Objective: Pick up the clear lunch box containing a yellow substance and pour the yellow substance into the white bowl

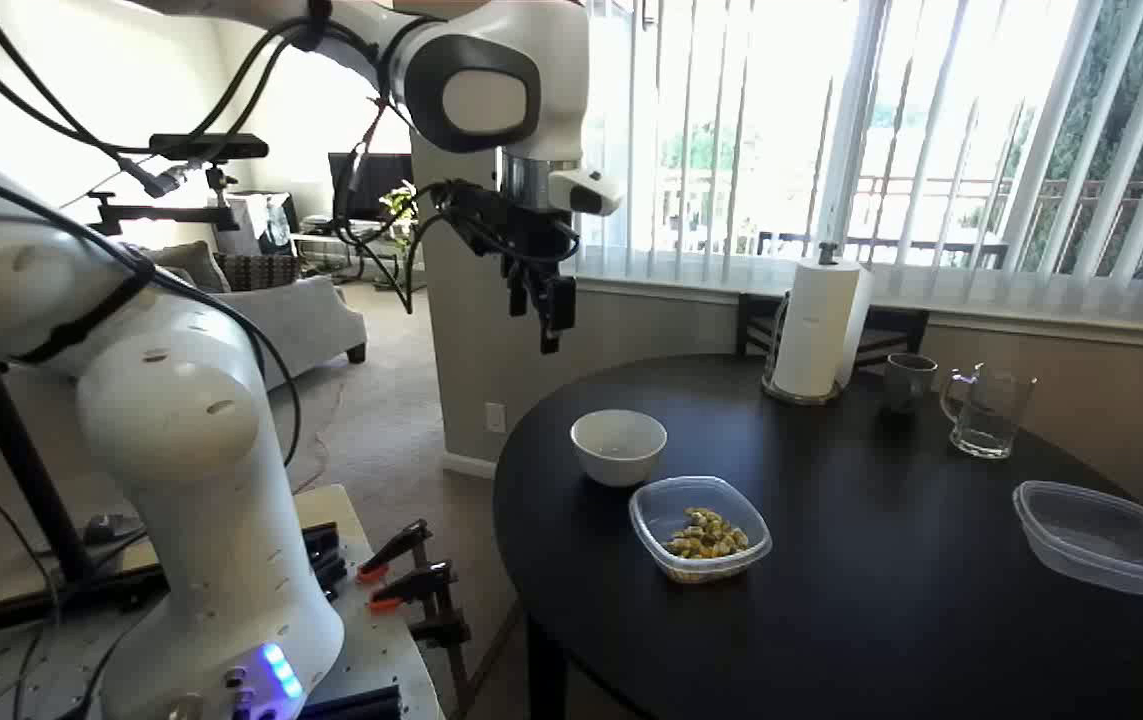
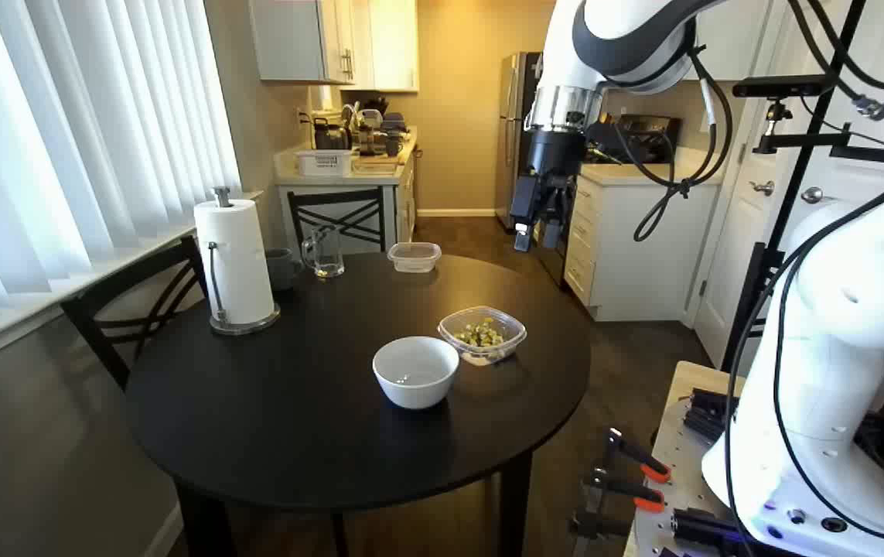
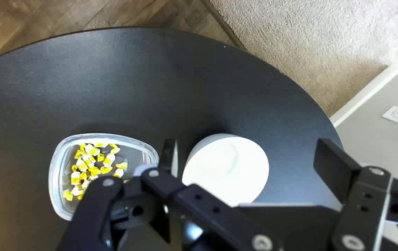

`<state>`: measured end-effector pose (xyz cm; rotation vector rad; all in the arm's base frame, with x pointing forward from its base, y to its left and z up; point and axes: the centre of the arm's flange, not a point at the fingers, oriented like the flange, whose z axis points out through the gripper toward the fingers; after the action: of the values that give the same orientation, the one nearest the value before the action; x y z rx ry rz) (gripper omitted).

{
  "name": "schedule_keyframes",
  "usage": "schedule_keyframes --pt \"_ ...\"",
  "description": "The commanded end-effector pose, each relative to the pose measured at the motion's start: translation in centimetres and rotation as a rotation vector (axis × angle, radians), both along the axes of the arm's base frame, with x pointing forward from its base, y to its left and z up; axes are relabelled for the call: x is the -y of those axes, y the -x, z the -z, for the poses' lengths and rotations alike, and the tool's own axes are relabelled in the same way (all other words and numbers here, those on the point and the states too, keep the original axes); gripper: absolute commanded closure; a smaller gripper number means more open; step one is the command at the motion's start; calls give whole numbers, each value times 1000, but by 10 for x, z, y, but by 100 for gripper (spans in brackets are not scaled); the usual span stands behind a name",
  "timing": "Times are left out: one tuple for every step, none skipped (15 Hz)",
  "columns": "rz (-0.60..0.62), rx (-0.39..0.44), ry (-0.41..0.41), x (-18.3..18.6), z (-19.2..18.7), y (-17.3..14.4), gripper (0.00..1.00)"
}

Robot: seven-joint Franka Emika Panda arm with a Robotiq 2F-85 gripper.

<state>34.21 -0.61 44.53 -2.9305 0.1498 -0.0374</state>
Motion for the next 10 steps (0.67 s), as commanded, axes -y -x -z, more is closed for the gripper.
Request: schedule_keyframes --pt "0 0 0 0 0 0 0" --pt "0 0 0 0 0 0 0" --pt "0 0 0 0 0 0 0" --pt "0 0 0 0 0 0 0" --pt "0 0 0 0 0 0 0" --pt "0 0 0 0 0 0 0" --pt "0 0 0 0 0 0 0" --pt "0 0 0 0 0 0 0" --pt "15 11 -7 0 6 1 0" --pt "53 31 -5 -1 13 -3 0"
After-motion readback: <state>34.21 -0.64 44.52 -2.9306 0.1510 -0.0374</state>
